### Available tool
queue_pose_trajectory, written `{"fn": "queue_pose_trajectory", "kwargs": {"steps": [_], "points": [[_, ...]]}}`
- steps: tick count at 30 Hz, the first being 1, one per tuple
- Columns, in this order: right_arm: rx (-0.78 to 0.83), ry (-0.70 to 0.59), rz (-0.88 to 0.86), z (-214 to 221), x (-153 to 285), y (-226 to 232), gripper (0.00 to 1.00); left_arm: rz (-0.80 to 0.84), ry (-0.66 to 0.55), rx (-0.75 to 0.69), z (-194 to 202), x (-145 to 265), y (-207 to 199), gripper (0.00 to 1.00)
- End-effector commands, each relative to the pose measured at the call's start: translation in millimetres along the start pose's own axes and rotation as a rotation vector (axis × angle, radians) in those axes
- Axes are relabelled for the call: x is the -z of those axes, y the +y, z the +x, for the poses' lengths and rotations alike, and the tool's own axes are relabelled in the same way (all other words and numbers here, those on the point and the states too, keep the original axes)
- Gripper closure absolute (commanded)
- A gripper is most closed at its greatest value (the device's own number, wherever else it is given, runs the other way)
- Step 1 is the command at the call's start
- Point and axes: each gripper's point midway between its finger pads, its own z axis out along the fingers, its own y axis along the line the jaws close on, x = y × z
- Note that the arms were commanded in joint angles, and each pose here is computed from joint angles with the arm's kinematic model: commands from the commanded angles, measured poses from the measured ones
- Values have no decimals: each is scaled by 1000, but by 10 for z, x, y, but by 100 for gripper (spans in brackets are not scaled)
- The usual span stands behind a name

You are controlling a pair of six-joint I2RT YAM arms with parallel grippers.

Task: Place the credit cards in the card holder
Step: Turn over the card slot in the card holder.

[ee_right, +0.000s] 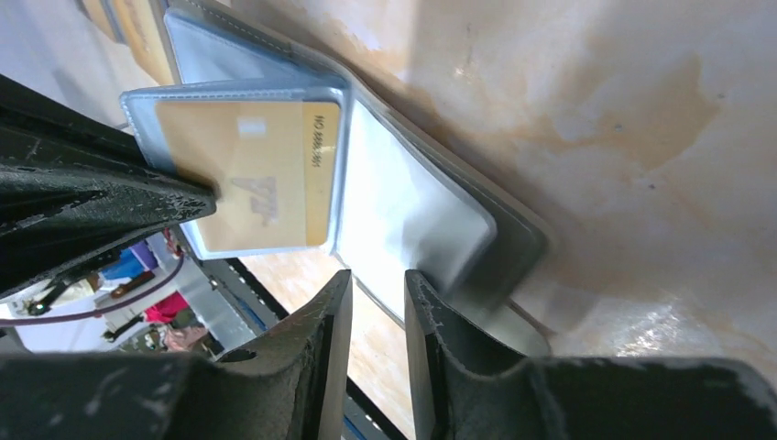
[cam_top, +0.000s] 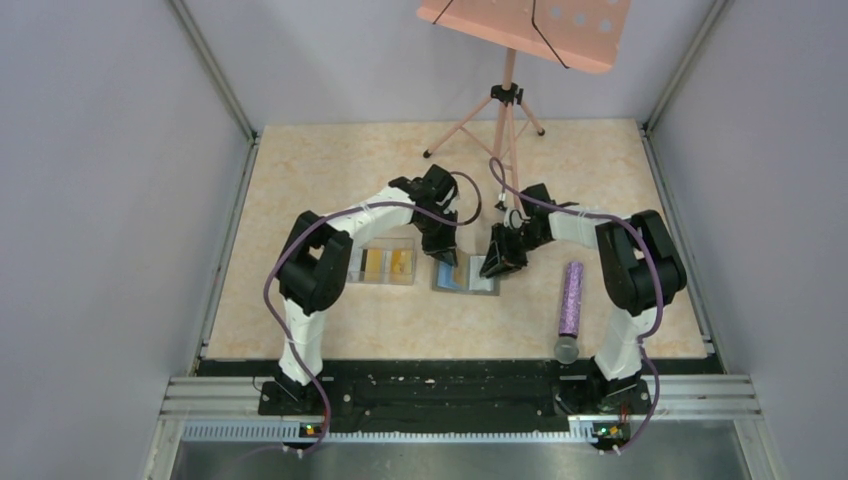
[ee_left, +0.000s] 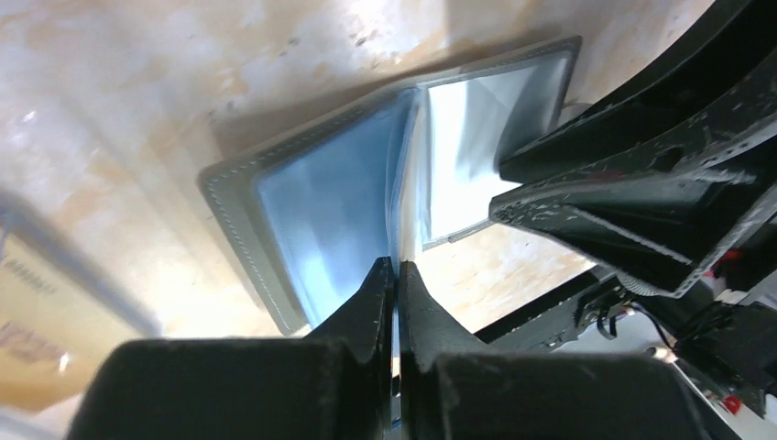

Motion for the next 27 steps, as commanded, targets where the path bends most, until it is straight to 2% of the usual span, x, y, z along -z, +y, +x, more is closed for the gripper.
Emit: {"fn": "queue_pose_trajectory", "kwargs": {"steps": [1,5,9,16,23,27], "points": [[68,-76,-85,-204,117,281,71,-67,-34,-32,-23,363,24,99],[50,-108,-160,-264,184,395,69,10,-15,-15,-41,315,-145,80],[41,-170,-210,-376,364,486,68,108,15,-8,-36,237,-321,69],[23,-282,-225,-567,723,521,67,274,61,-2,-9,88,-646,65],[26,-308,-220,-605,803,518,63,304,124,18,85,-132,-690,63],[37,-311,-201,-595,825,503,57,327,97,-3,30,-90,-745,62]]}}
